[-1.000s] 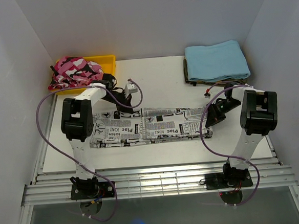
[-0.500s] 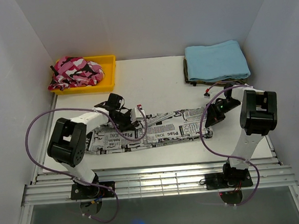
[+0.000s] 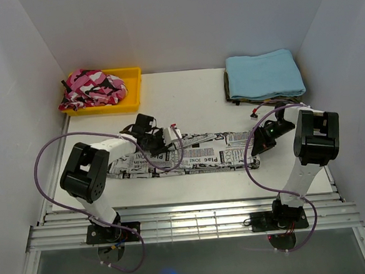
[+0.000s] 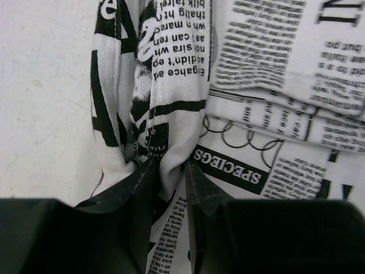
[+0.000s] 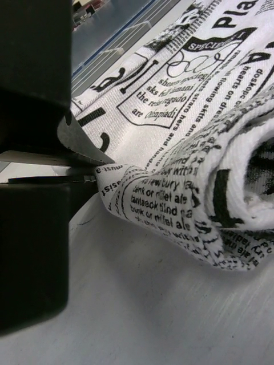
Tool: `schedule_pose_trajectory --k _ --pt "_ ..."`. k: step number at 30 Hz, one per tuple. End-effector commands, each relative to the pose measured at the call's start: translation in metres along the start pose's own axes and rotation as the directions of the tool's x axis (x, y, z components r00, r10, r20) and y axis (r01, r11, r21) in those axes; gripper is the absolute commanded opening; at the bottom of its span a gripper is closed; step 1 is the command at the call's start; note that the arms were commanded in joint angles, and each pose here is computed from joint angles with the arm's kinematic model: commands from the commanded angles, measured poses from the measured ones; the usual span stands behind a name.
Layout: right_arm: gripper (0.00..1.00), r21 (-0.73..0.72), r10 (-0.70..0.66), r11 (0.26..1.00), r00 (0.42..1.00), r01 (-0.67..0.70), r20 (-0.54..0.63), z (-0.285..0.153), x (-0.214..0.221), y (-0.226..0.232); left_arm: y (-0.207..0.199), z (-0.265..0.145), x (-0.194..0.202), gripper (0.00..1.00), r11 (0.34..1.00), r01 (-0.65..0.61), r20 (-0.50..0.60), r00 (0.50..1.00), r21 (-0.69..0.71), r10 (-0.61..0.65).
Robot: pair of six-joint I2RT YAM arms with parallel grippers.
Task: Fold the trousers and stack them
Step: Fold the trousers
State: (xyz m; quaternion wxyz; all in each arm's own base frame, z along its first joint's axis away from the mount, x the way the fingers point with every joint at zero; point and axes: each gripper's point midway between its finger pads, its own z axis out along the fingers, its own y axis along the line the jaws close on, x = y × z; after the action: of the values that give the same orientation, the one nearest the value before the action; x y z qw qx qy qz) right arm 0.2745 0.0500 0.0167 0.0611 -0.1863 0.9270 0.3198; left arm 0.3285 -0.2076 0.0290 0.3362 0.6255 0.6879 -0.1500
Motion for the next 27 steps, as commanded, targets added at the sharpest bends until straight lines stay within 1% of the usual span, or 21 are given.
schedule_pose_trajectory --k 1,3,4,5,6,7,9,11,12,13,15,18,20,22,24,25,26,27 --pt "0.08 0.006 -0.002 1.000 1.000 0.002 -0.032 0.001 0.010 -0.003 0.015 -0.001 0.025 0.41 0.991 0.129 -0.107 0.985 -0.043 -0.133" --pt "0.08 0.017 -0.004 1.000 0.999 0.005 -0.047 0.002 0.014 -0.005 0.030 -0.002 0.020 0.55 0.986 0.153 -0.089 0.983 -0.064 -0.159" --pt "0.08 0.021 -0.002 1.000 0.999 0.003 -0.052 0.002 0.015 -0.007 0.035 -0.003 0.019 0.66 0.983 0.165 -0.083 0.982 -0.075 -0.171" --pt "0.08 0.025 -0.001 1.000 0.998 0.003 -0.058 0.002 0.017 -0.008 0.035 -0.001 0.019 0.71 0.981 0.186 -0.071 0.979 -0.057 -0.189" --pt "0.08 0.031 -0.002 0.999 0.998 0.004 -0.063 0.002 0.019 -0.010 0.048 -0.005 0.015 0.73 0.976 0.204 -0.049 0.977 -0.070 -0.208" --pt "0.08 0.035 -0.002 0.999 0.998 0.004 -0.065 0.002 0.019 -0.011 0.050 -0.005 0.015 0.77 0.972 0.225 -0.045 0.973 -0.063 -0.228" --pt "0.08 0.041 -0.002 0.999 0.998 0.005 -0.064 0.001 0.019 -0.013 0.059 -0.006 0.018 0.79 0.959 0.278 -0.028 0.960 -0.052 -0.279" --pt "0.08 0.046 -0.002 0.999 0.998 0.005 -0.067 0.000 0.020 -0.014 0.077 -0.010 0.012 0.83 0.950 0.305 0.010 0.952 -0.066 -0.305" --pt "0.08 0.047 -0.002 0.999 0.998 0.005 -0.068 0.000 0.020 -0.015 0.082 -0.009 0.020 0.85 0.942 0.330 0.007 0.944 -0.066 -0.330" --pt "0.08 0.046 -0.003 0.999 0.998 0.006 -0.069 0.000 0.020 -0.015 0.091 -0.010 0.017 0.86 0.941 0.330 0.012 0.944 -0.077 -0.330" --pt "0.08 0.045 0.000 0.999 0.998 0.003 -0.070 -0.001 0.019 -0.015 0.101 -0.009 0.029 0.87 0.931 0.354 -0.007 0.934 -0.094 -0.356" --pt "0.08 0.036 0.004 0.999 0.998 -0.002 -0.068 -0.001 0.018 -0.013 0.125 -0.019 0.028 0.89 0.914 0.384 0.023 0.923 -0.130 -0.385" --pt "0.08 0.034 0.003 0.999 0.998 -0.001 -0.062 -0.002 0.016 -0.012 0.145 -0.037 0.018 0.90 0.904 0.395 0.080 0.918 -0.162 -0.387" --pt "0.08 0.035 0.000 0.999 0.998 0.002 -0.060 -0.003 0.015 -0.013 0.148 -0.051 -0.003 0.91 0.913 0.388 0.140 0.918 -0.129 -0.370" --pt "0.08 0.032 0.002 1.000 0.998 0.000 -0.060 -0.003 0.016 -0.011 0.151 -0.060 -0.022 0.89 0.920 0.378 0.180 0.917 -0.101 -0.357" --pt "0.08 0.031 0.001 1.000 0.998 0.000 -0.057 -0.003 0.016 -0.011 0.142 -0.058 -0.027 0.84 0.918 0.393 0.183 0.907 -0.044 -0.380" --pt "0.08 0.027 0.005 1.000 0.998 -0.003 -0.057 -0.003 0.016 -0.009 0.140 -0.057 -0.031 0.80 0.913 0.408 0.179 0.900 -0.022 -0.398" --pt "0.08 0.026 0.006 1.000 0.999 -0.004 -0.053 -0.003 0.015 -0.009 0.146 -0.060 -0.041 0.76 0.916 0.401 0.188 0.901 -0.020 -0.390"
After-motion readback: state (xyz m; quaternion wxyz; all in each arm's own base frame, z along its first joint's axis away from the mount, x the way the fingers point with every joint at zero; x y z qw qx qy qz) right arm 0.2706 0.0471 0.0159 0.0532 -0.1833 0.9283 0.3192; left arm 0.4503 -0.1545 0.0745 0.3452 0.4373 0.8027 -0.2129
